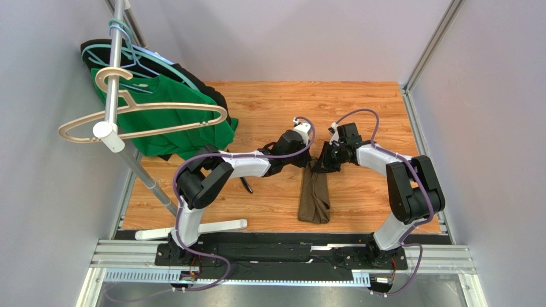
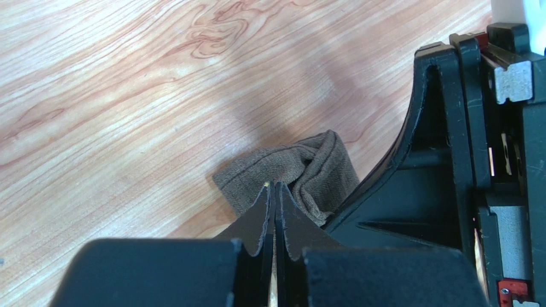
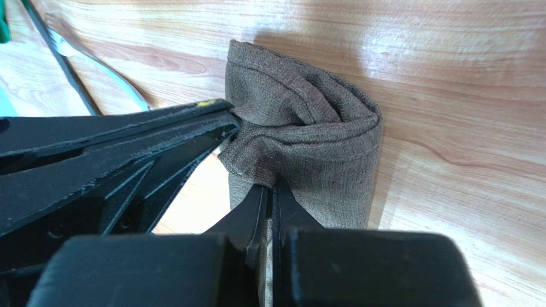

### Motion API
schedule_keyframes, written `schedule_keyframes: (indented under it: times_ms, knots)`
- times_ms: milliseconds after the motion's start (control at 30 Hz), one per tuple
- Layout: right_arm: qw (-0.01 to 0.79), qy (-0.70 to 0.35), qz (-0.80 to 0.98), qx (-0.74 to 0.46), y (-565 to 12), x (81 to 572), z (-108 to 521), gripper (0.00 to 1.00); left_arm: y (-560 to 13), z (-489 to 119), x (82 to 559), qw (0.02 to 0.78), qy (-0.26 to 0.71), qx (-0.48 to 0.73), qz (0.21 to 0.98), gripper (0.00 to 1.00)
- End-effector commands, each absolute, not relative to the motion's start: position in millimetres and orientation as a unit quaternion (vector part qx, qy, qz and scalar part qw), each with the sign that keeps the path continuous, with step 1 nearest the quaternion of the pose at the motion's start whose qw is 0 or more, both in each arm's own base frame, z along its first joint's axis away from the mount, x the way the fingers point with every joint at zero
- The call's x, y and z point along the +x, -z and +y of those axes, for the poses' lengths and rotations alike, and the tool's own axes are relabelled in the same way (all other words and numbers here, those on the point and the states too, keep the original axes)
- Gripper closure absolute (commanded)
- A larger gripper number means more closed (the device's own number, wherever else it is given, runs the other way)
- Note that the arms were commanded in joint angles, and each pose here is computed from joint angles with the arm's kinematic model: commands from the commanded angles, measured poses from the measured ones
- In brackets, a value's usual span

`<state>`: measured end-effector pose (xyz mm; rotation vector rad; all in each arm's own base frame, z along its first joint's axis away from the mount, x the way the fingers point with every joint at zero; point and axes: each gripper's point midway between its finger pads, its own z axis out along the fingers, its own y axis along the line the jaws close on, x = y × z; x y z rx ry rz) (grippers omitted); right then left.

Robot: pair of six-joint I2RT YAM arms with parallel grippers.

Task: Fold the napkin into a case and place the utensils inside
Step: Grasp the top corner of the smaller rectangle folded napkin from the folded napkin.

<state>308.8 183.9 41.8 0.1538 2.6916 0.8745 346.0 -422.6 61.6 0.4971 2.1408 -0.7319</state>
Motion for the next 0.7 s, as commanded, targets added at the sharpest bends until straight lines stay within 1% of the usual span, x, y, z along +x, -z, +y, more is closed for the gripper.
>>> schedule_keyframes:
  times_ms: [0, 133, 267, 400, 500, 667]
  knots:
    - [0.142, -0.288, 0.946, 0.039, -36, 310, 184, 1.0, -110, -427, 357, 0.455, 0.32, 0.174, 0.813, 1.0]
    - [0.124, -0.275, 0.953, 0.042, -27, 308, 185, 1.0, -113, -427, 351, 0.458, 0.334, 0.177, 0.804, 1.0]
    - [0.126, -0.266, 0.955, 0.045, -31, 315, 185, 1.0, -123, -426, 348, 0.473, 0.342, 0.182, 0.791, 1.0]
    - [0.116, -0.266, 0.956, 0.053, -35, 318, 188, 1.0, -123, -431, 340, 0.471, 0.357, 0.195, 0.783, 1.0]
    - [0.107, -0.276, 0.953, 0.059, -40, 320, 194, 1.0, -124, -436, 333, 0.473, 0.364, 0.207, 0.775, 1.0]
    - [0.102, -0.315, 0.937, 0.109, -60, 331, 206, 1.0, -107, -437, 329, 0.447, 0.363, 0.202, 0.792, 1.0]
